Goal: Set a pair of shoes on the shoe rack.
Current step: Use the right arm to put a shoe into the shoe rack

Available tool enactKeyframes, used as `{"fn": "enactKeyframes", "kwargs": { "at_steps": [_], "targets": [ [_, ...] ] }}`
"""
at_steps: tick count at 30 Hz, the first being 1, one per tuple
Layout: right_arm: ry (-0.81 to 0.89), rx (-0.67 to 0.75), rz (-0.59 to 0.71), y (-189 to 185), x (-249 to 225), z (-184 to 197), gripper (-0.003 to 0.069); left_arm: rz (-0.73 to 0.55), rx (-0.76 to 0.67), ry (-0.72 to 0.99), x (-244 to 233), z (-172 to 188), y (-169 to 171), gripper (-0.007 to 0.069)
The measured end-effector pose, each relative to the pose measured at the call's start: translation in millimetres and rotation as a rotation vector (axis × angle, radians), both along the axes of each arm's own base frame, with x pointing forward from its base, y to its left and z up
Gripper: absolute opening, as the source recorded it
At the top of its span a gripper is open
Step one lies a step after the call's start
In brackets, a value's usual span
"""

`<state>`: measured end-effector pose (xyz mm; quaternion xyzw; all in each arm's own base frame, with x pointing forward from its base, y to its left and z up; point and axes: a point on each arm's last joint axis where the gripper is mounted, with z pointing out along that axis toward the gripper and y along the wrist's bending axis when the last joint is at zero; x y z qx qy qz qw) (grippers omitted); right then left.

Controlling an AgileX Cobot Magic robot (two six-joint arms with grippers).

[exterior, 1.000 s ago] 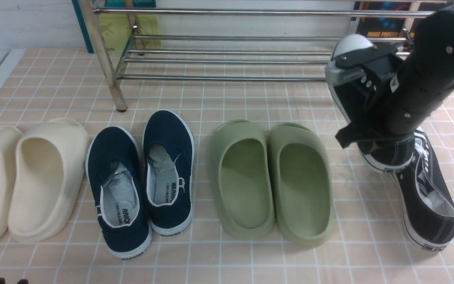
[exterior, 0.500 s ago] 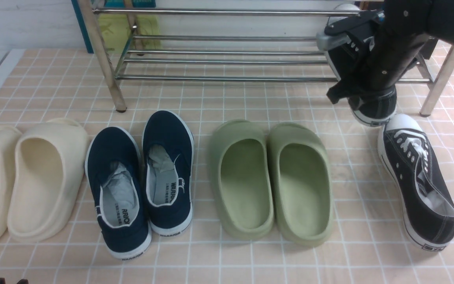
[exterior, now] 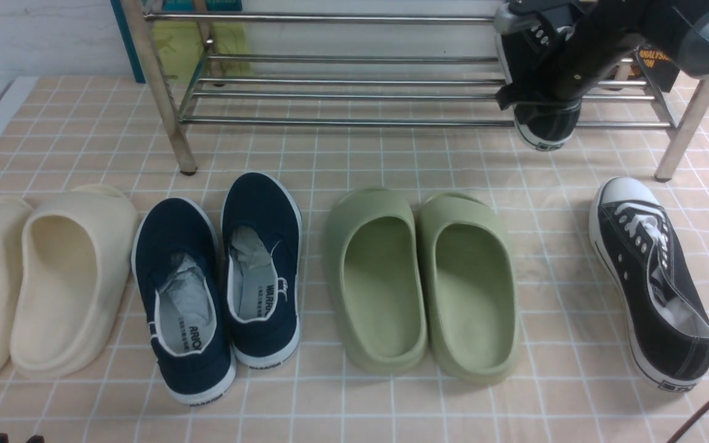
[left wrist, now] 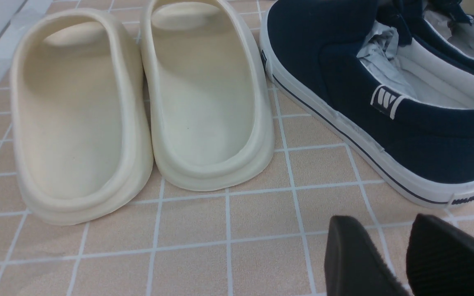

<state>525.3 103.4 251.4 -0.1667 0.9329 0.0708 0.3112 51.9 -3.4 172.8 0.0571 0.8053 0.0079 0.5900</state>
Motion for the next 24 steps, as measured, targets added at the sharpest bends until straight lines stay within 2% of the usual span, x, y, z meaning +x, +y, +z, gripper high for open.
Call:
{"fn": "enactKeyframes", "kwargs": {
  "at_steps": [8,11,14,15,16,19,21,24],
  "targets": [
    [0.002,0.0,0.005,0.7,2.4,-0.5,0.004,0.0,0.0,0.0,0.0,0.0,0.0,0.0239],
    [0.011,-0.002,0.009,0.5,0.2,2.9,0.0115,0.0,0.0,0.0,0.0,0.0,0.0,0.0239],
    [-0.019,0.013,0.008,0.4,-4.1,19.4,0.0259,0.0,0.0,0.0,0.0,0.0,0.0,0.0239],
    [-0.019,0.013,0.008,0.4,-4.1,19.4,0.0267,0.0,0.0,0.0,0.0,0.0,0.0,0.0239],
    [-0.031,0.022,0.003,-0.1,-8.4,31.7,0.0326,0.0,0.0,0.0,0.0,0.0,0.0,0.0239],
    [-0.053,0.037,-0.001,-0.9,-19.2,55.0,0.0424,0.0,0.0,0.0,0.0,0.0,0.0,0.0239],
    [-0.069,0.044,-0.005,-2.0,-29.3,72.0,0.0463,0.0,0.0,0.0,0.0,0.0,0.0,0.0239],
    [-0.082,0.046,-0.004,-4.6,-46.7,93.0,0.0484,0.0,0.0,0.0,0.0,0.0,0.0,0.0239]
  ]
}}
